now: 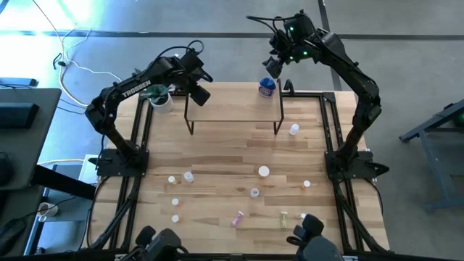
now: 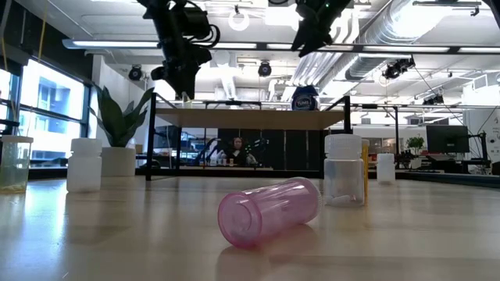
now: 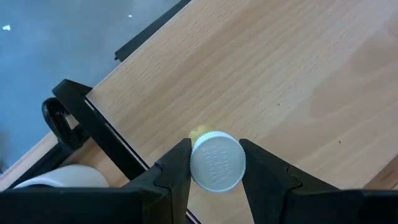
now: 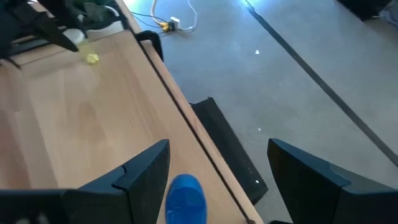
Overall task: Pick and place medicine bottles onto shelf by color
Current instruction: Put the small yellow pill bottle on the shelf, then put the large orange pill bottle on the shelf
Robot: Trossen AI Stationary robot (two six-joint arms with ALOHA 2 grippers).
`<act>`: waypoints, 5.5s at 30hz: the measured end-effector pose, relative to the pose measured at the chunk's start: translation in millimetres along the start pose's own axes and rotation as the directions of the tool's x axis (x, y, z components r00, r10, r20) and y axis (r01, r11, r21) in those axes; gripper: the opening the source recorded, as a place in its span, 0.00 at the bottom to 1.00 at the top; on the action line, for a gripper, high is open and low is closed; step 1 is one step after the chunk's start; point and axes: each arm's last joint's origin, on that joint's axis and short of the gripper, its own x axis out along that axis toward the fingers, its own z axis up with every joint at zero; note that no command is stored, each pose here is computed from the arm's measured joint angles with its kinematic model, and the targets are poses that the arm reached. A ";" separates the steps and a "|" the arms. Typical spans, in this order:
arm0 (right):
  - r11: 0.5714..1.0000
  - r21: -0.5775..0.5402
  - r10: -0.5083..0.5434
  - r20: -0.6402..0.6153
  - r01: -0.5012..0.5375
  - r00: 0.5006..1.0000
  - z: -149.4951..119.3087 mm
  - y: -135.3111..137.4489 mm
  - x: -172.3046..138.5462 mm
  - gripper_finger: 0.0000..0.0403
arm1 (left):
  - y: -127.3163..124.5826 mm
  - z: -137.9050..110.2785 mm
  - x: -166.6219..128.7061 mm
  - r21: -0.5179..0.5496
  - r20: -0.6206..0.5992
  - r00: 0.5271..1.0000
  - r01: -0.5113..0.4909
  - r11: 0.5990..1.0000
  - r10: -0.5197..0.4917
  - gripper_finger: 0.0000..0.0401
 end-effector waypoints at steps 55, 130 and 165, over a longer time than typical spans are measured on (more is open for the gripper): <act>1.000 -0.026 -0.003 -0.004 0.003 1.000 -0.7 7.1 -10.9 0.65 | 5.5 0.4 -25.7 0.009 0.132 0.990 0.053 0.999 -0.053 0.50; 0.925 0.003 0.354 -0.372 -0.380 0.858 -176.8 247.0 -16.6 0.65 | -179.3 -190.0 -103.0 0.408 0.130 0.729 0.579 0.706 -0.672 0.50; 0.906 -0.213 0.177 -0.596 -0.367 0.783 -225.1 307.8 77.4 0.65 | -181.1 -194.5 -104.2 0.445 0.111 0.728 0.572 0.689 -0.676 0.50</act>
